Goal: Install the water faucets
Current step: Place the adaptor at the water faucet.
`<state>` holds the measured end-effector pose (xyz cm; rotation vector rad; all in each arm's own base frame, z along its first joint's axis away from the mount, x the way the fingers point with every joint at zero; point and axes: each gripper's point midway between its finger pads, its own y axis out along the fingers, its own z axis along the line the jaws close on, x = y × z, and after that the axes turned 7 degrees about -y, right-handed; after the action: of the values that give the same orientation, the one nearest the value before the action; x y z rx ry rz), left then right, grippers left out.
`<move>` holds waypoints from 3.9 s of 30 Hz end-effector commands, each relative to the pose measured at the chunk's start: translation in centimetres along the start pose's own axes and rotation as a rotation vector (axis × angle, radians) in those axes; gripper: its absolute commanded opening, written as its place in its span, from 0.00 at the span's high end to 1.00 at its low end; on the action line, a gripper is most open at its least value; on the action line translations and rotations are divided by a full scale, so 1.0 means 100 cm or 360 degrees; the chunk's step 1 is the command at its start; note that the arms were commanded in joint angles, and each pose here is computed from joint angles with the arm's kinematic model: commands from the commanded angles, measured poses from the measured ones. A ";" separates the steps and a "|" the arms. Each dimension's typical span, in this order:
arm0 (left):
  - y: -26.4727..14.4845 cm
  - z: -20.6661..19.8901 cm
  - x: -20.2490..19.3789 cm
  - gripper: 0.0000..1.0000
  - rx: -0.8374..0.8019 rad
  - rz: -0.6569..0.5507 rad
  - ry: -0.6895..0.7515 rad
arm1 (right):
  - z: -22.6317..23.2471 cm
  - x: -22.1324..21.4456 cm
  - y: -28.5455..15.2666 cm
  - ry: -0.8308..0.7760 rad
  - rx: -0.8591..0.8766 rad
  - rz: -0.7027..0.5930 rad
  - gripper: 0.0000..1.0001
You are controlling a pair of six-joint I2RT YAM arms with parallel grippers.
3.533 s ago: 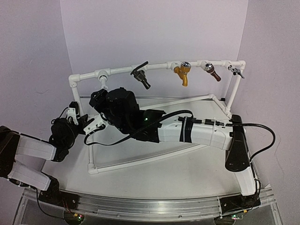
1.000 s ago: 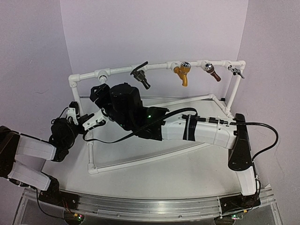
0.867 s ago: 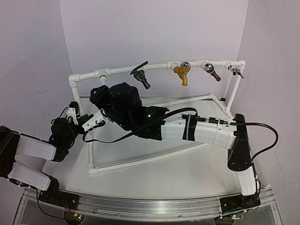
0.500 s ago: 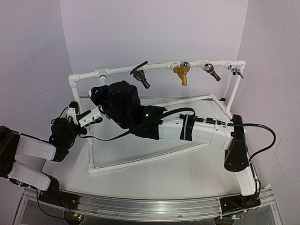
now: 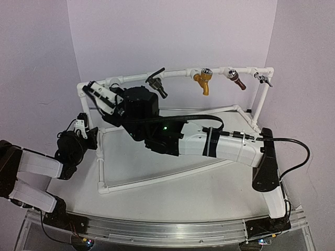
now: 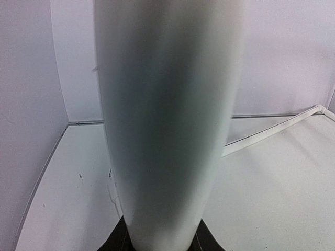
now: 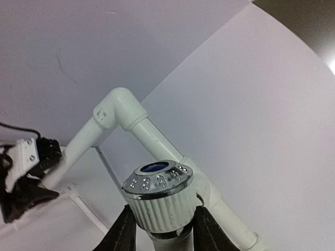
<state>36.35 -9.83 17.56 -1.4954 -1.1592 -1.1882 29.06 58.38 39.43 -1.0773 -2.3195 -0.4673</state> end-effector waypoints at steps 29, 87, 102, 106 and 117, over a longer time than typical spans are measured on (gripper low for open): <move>-0.002 -0.051 0.003 1.00 -0.0375 0.0029 -0.0040 | -0.050 -0.054 -0.034 0.1485 0.0052 0.0030 0.40; -0.001 -0.053 0.003 1.00 -0.0385 0.0029 -0.0041 | -0.070 -0.032 -0.019 0.2515 -0.0222 -0.0276 0.52; 0.000 -0.053 0.001 1.00 -0.0385 0.0043 -0.0038 | 0.007 0.023 -0.107 0.1153 0.0780 -0.0254 0.19; 0.000 -0.053 0.001 1.00 -0.0386 0.0046 -0.0040 | 0.012 0.013 -0.123 0.0293 0.0737 -0.0288 0.20; 0.000 -0.052 0.000 1.00 -0.0380 0.0044 -0.0036 | 0.000 0.001 -0.082 -0.1082 0.0334 -0.0250 0.15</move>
<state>36.39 -10.10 17.56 -1.5030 -1.1463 -1.1995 20.53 52.85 36.57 -0.8386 -2.6493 0.0814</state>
